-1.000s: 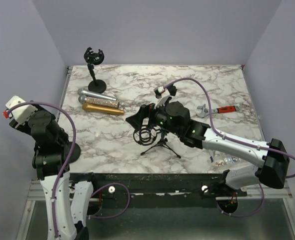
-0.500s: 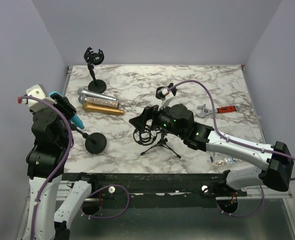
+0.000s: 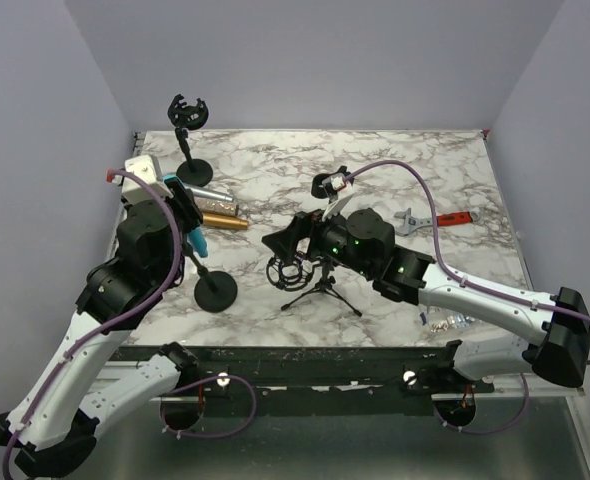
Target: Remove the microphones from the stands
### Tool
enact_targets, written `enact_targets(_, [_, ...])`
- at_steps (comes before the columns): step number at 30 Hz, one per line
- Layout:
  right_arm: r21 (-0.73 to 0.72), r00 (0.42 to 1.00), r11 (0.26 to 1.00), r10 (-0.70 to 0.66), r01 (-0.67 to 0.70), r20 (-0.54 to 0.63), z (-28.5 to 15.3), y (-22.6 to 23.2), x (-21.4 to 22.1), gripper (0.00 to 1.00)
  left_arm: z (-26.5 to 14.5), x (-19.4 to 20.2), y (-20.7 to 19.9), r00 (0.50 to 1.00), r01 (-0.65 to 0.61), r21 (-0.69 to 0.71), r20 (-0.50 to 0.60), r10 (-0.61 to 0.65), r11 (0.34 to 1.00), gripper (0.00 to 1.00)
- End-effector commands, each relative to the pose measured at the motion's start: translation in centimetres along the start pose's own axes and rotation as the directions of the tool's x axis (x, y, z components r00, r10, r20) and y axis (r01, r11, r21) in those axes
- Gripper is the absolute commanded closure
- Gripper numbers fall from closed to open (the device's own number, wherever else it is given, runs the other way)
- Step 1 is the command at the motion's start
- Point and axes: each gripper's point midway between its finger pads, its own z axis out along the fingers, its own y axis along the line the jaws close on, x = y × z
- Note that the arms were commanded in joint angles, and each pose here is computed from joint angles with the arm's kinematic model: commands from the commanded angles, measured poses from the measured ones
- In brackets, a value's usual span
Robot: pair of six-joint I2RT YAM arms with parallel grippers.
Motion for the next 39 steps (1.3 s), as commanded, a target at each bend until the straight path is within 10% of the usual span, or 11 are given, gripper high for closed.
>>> enact_targets(1, [0.022,1.000,1.000,-0.012,0.013,-0.003,-0.1,-0.6,0.3,0.00,0.9,-1.8,-0.7,0.992,0.090,-0.093,0.099,-0.080,0.992,0.87])
enact_targets(21, [0.132,0.992,0.984,-0.122,0.117,0.025,1.3,4.1,2.8,0.00,-1.5,-4.0,-3.0,0.989,0.072,0.142,0.115,-0.089,0.987,0.02])
enact_targets(39, [0.332,0.939,0.915,-0.298,0.230,0.170,5.7,12.3,3.0,0.00,-11.8,-9.0,8.9,0.843,0.295,0.222,0.398,-0.362,0.930,0.02])
